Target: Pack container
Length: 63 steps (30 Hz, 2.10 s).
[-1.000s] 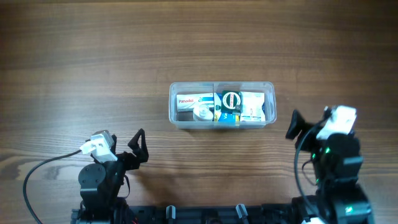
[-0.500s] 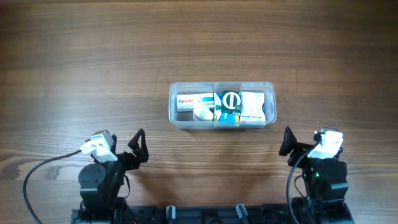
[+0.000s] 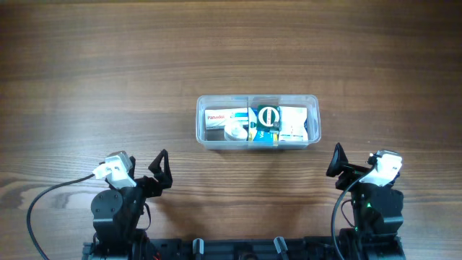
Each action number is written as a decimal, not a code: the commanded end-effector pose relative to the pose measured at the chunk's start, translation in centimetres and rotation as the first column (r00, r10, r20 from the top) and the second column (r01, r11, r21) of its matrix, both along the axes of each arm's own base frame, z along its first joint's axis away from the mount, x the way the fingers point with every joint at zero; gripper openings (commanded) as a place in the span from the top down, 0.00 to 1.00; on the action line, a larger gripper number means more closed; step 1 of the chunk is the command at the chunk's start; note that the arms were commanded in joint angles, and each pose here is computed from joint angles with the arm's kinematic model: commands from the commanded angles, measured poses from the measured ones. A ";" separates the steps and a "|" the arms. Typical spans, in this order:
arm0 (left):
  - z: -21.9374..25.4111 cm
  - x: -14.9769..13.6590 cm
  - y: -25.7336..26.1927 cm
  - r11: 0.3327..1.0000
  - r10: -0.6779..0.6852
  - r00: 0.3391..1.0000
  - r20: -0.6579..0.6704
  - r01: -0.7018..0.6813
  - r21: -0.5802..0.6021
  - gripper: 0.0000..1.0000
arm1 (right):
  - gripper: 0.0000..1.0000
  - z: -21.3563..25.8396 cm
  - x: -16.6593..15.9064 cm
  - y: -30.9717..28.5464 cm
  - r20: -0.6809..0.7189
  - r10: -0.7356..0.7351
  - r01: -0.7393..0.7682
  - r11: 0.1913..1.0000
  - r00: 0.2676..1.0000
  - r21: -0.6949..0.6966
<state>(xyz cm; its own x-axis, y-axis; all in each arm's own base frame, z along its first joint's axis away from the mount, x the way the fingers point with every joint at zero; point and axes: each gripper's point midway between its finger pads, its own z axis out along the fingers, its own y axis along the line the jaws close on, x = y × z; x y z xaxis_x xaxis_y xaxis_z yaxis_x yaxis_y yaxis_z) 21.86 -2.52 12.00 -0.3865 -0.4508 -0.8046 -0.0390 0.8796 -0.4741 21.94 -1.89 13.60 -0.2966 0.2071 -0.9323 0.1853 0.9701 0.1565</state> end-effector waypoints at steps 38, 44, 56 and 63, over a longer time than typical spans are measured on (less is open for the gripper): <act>0.2 0.0 -0.1 1.000 -0.015 1.000 0.014 0.014 0.015 0.00 | 0.00 5.4 2.4 -0.7 0.399 -0.075 0.033 0.993 0.914 0.111; 0.2 0.0 -0.1 1.000 -0.015 1.000 0.014 0.015 0.015 0.00 | 0.00 4.1 2.6 -0.7 0.348 -0.074 0.039 0.993 0.934 0.107; 0.2 0.0 -0.1 1.000 -0.015 1.000 0.014 0.014 0.015 0.00 | 0.00 4.1 2.6 -0.7 0.347 -0.074 0.039 0.993 0.935 0.107; 0.2 0.0 -0.1 1.000 -0.015 1.000 0.014 0.015 0.016 0.00 | 0.00 4.1 2.6 -0.7 0.347 -0.074 0.039 0.994 0.935 0.106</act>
<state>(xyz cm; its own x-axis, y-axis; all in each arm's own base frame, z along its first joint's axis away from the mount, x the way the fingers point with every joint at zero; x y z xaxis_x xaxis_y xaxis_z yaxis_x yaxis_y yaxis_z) 21.85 -2.52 11.99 -0.3868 -0.4508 -0.8045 -0.0391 0.8796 -0.4741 24.56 -2.10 17.84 0.0555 0.3024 -0.9516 0.1327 0.9423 0.3072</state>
